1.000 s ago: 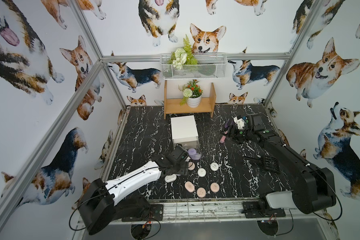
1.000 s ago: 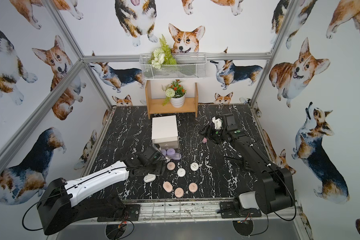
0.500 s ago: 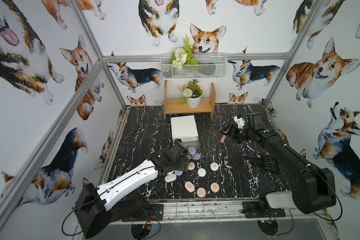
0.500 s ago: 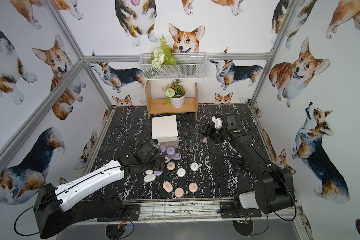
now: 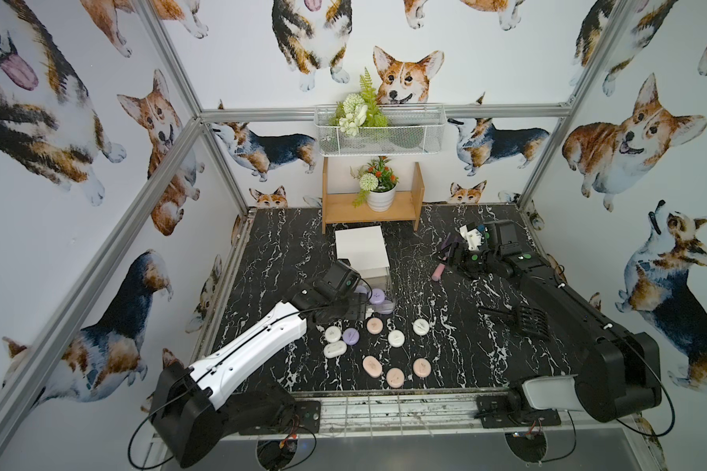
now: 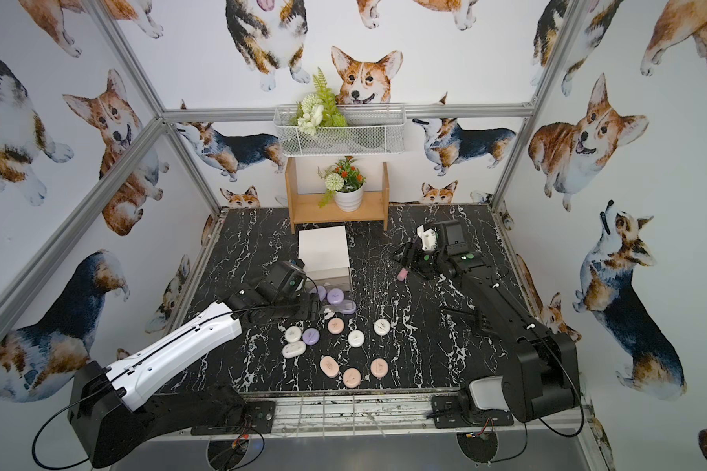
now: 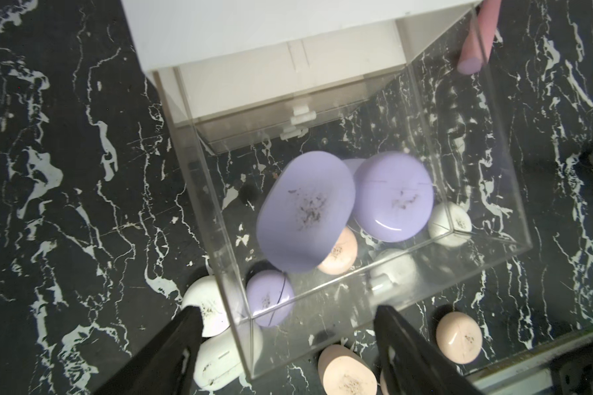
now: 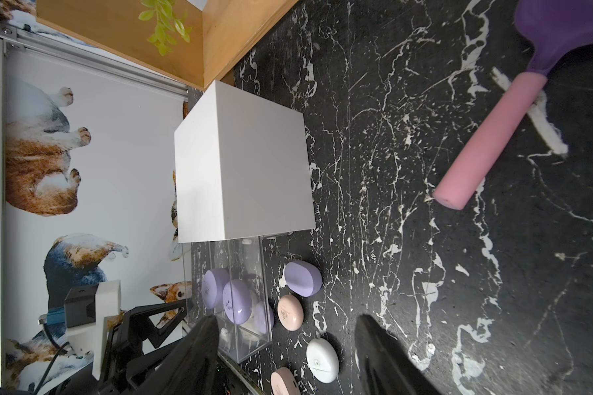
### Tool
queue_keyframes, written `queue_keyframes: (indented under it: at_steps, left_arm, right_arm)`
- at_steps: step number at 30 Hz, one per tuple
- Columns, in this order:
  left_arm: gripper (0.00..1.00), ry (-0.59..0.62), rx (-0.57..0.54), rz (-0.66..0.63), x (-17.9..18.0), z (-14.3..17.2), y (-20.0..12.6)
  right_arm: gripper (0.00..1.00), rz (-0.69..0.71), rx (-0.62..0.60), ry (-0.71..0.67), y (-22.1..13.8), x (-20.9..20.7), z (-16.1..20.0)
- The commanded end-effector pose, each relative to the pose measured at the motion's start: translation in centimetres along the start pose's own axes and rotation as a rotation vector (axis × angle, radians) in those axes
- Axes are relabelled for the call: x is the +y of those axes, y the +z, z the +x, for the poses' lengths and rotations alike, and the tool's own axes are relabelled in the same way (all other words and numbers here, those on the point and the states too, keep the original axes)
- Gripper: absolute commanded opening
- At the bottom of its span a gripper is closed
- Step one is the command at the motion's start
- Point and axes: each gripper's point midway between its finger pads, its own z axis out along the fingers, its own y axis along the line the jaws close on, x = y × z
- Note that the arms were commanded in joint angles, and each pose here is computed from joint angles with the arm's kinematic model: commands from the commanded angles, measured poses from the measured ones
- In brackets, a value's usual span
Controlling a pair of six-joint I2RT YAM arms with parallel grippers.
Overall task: Put the bluetooth earphones in the drawer according to color
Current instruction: Adjust the storage box at the center of the board.
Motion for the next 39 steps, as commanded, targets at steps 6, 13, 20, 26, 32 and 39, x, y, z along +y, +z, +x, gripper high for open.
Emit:
queue_keyframes:
  at_steps: [6,13,20,26,32,39]
  left_arm:
    - [0.82,0.002,-0.024,0.118,-2.9,-2.2,0.1]
    - [0.82,-0.002,-0.006,0.174,-4.6,-3.2,1.3]
    - [0.82,-0.004,-0.031,0.217,-6.5,-5.4,2.0]
    - [0.82,0.02,-0.027,0.239,-8.4,-7.2,3.0]
    - [0.82,0.05,-0.05,0.214,-8.8,-8.4,1.6]
    - [0.82,0.104,-0.075,-0.016,-3.0,-6.4,-4.0]
  right_arm:
    - [0.69,-0.001,-0.001,-0.015,-0.1,0.1,-0.1]
    - [0.69,-0.001,-0.002,-0.012,0.0,0.1,-0.1]
    - [0.69,0.001,0.0,-0.013,0.0,0.0,-0.1]
    - [0.69,0.002,-0.002,-0.013,-0.1,0.0,-0.1]
    - [0.69,0.002,-0.006,-0.019,-0.3,0.2,-0.2]
    - [0.69,0.013,-0.018,-0.037,-0.7,0.4,-0.6]
